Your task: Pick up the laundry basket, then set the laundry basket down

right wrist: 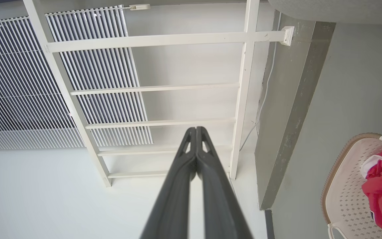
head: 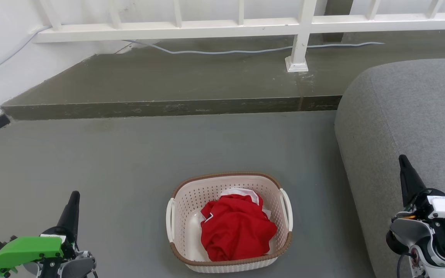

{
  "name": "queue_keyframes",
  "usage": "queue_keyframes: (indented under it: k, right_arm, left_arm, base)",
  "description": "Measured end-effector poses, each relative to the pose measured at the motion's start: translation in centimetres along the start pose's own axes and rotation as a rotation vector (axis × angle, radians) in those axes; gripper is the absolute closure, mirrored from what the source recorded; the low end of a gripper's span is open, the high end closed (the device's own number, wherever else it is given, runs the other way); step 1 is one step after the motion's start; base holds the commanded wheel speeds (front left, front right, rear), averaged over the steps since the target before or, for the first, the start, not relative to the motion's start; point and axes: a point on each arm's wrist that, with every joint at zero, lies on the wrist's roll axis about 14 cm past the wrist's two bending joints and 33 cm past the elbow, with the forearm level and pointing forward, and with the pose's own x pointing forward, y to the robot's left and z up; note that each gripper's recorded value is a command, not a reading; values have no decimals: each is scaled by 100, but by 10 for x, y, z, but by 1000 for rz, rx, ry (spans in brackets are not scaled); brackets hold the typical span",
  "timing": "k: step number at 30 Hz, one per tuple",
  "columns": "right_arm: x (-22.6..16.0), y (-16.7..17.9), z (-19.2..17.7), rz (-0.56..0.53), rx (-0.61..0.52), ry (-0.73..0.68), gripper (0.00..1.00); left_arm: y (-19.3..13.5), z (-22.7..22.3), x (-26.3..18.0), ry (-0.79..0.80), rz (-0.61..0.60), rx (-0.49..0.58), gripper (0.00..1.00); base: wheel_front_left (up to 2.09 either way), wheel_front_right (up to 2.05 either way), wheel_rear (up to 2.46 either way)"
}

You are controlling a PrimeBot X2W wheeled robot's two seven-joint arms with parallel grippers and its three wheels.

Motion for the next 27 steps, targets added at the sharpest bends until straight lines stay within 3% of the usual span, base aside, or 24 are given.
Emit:
queue_keyframes:
  k: [27]
  right_arm:
    - [0,-1,0,-4,3,-1,100]
  left_arm:
    - [2,1,0,2,7,-2,100]
  base:
    - [0,0,0]
